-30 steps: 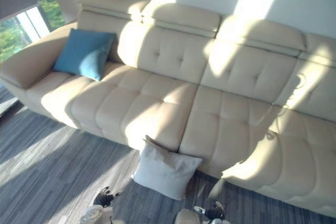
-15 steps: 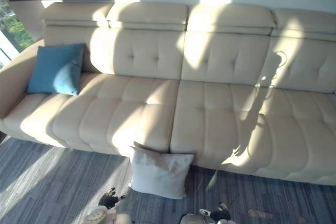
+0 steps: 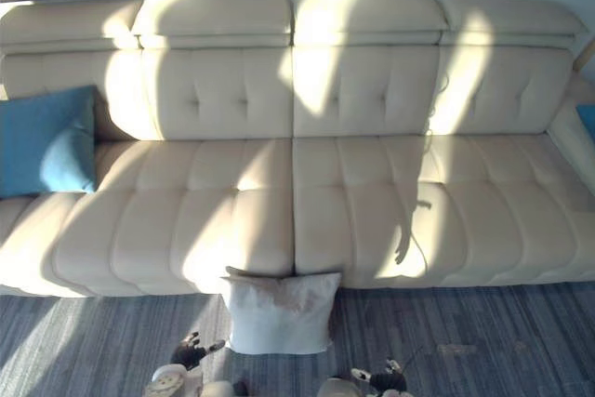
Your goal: Pick up cushions and gather them together orderly.
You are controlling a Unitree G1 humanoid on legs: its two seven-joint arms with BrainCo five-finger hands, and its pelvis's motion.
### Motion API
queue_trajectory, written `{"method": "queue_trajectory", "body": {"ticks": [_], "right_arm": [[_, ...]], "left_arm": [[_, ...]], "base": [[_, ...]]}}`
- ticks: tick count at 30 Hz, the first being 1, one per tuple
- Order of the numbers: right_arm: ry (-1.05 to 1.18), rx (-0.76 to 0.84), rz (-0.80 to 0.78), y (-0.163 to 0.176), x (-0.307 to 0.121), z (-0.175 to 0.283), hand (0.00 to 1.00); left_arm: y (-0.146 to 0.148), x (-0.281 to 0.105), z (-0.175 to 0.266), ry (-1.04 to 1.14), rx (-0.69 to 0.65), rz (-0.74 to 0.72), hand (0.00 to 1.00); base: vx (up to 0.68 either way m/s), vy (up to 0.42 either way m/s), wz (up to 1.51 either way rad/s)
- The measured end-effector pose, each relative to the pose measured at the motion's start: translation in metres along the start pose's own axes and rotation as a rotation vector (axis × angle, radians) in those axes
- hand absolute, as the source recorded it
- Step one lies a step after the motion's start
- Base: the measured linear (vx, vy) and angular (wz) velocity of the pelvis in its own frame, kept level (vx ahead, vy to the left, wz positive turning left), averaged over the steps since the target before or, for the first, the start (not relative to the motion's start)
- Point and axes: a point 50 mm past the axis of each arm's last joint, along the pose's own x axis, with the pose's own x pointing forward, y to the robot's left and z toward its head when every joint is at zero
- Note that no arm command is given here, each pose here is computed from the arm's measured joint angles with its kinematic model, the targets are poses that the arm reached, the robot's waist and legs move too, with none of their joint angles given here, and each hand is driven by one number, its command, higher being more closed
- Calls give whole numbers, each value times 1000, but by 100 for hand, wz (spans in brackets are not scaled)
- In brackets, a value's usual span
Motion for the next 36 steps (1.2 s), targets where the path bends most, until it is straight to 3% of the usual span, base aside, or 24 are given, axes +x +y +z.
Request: {"method": "queue_trajectory", "body": {"ticks": [7,14,19,23,28,34,35,36], "right_arm": [[-277,109,-11,8,8,87,0],[-531,232,-19,8,0,183,0],[-890,321,29,7,-45,297,0],[-1124,339,49,5,-91,359,0],[-1320,346,111,17,-142,408,0],[-1405,378,220,45,-180,432,0],[-1395,396,235,49,-182,434,100],[-1381,413,254,56,-184,436,100]], "left_arm": [[-5,11,68,-202,-143,54,0],[24,12,152,-446,-343,157,0],[38,-11,246,-731,-423,139,0],[39,-45,313,-969,-442,92,0],[27,-82,365,-1157,-420,36,0],[-13,-117,403,-1276,-378,-77,0],[-21,-123,409,-1292,-379,-101,100],[-30,-130,414,-1305,-383,-118,100]], "base": [[-216,-100,5],[-201,-54,0],[-125,-26,-9],[-44,-37,7],[-46,-22,7],[-47,9,9],[-34,12,10],[-44,19,10]]}}
